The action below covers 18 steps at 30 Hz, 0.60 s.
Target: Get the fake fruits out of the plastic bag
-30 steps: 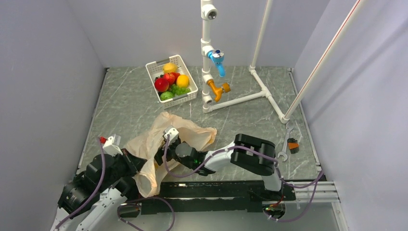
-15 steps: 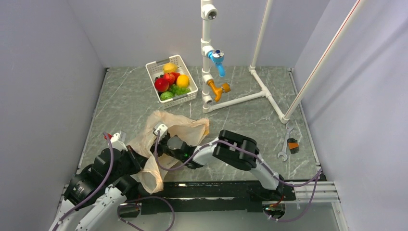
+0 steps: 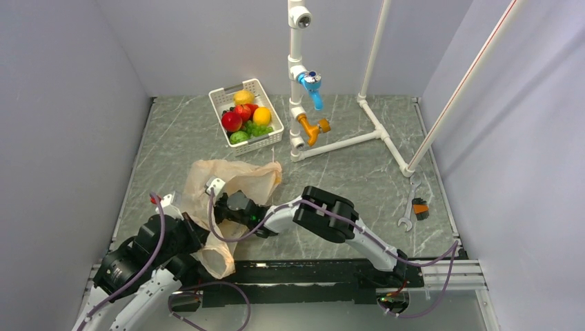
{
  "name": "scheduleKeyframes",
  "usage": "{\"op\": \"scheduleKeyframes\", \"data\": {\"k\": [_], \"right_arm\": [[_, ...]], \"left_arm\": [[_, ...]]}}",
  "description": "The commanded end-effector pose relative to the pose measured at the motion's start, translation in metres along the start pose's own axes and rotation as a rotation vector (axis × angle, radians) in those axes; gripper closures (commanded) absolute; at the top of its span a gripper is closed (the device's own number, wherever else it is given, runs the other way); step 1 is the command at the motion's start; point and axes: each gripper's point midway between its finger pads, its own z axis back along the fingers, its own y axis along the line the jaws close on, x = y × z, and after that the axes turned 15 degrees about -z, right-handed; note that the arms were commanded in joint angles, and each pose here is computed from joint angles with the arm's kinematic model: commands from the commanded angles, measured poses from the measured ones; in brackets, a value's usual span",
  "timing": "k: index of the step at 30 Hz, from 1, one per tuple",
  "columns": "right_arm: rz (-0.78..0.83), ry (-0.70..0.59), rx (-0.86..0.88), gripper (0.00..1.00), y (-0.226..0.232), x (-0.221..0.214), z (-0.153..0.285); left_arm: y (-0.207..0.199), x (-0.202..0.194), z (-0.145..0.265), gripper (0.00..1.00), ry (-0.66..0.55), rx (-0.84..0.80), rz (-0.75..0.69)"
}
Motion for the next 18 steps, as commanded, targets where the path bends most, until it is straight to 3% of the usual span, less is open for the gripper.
{"op": "scheduleKeyframes", "data": {"k": [1, 4, 9, 14, 18], "right_arm": [[-0.017, -0.071, 0.012, 0.63, 0.001, 0.032, 0.002], [-0.022, -0.102, 0.008, 0.64, 0.002, 0.049, 0.016], [-0.024, -0.131, -0.024, 0.81, 0.001, 0.065, 0.042], [-0.012, -0.164, -0.085, 0.88, -0.008, 0.076, 0.070], [-0.003, -0.186, -0.153, 0.89, -0.019, 0.084, 0.088]], "left_arm": [[0.010, -0.006, 0.003, 1.00, 0.001, 0.038, 0.021], [0.016, -0.007, 0.006, 1.00, -0.007, 0.060, 0.024], [0.021, -0.004, 0.012, 1.00, -0.033, 0.077, 0.023], [0.021, -0.005, 0.013, 1.00, -0.034, 0.073, 0.023], [-0.015, 0.016, 0.015, 1.00, -0.104, -0.101, 0.013]]}}
